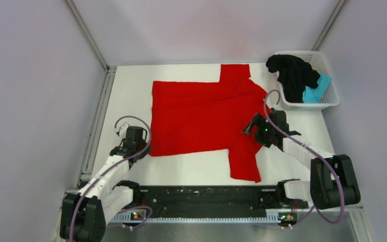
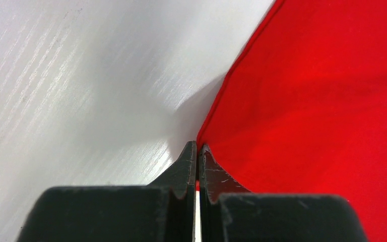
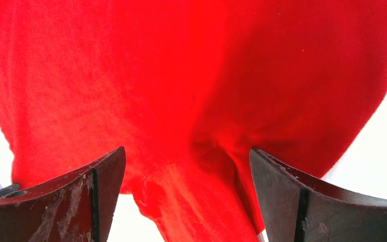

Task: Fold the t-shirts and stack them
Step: Flatten out the tshirt

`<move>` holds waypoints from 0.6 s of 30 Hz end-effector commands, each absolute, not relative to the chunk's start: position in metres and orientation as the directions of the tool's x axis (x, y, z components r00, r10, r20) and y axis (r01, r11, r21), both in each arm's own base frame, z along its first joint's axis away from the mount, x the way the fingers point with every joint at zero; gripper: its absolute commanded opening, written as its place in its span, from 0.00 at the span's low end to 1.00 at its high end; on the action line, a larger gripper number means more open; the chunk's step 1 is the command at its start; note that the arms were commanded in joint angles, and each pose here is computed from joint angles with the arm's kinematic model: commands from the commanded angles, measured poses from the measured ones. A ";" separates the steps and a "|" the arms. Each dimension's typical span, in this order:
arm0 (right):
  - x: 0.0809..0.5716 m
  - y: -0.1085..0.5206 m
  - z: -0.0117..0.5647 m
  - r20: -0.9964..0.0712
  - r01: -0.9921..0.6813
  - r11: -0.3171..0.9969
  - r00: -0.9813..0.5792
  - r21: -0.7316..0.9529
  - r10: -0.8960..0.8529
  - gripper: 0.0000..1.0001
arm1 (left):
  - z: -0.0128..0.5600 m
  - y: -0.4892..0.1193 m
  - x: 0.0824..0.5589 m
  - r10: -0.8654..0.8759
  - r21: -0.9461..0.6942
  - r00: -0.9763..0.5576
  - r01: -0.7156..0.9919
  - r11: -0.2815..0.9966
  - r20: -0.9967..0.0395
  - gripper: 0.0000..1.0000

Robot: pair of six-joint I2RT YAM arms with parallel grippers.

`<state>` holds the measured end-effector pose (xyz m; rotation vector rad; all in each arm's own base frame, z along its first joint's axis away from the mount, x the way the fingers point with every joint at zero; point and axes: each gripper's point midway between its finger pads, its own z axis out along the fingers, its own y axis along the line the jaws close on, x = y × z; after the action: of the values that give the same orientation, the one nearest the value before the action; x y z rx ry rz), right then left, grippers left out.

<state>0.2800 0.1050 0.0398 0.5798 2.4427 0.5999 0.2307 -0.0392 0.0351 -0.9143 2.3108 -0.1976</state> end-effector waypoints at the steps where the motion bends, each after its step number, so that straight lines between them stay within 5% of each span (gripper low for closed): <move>1: 0.273 0.084 0.015 -0.363 0.374 0.780 -0.727 0.502 0.583 0.92 | 0.040 -0.035 0.241 -0.677 -0.368 -0.510 -0.581 0.726 -0.530 0.00; 13: 0.315 -0.006 0.020 -0.468 0.561 0.745 -0.581 0.361 0.665 0.92 | 0.041 -0.032 0.252 -0.681 -0.343 -0.500 -0.608 0.716 -0.535 0.00; 18: 0.327 0.023 0.044 -0.469 0.406 0.802 -0.658 0.438 0.590 0.88 | 0.042 -0.040 0.262 -0.683 -0.373 -0.508 -0.584 0.721 -0.525 0.00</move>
<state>0.3315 0.0295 0.0403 0.8445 2.3306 0.4769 0.2377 -0.0388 0.0245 -0.9600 2.3377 -0.1593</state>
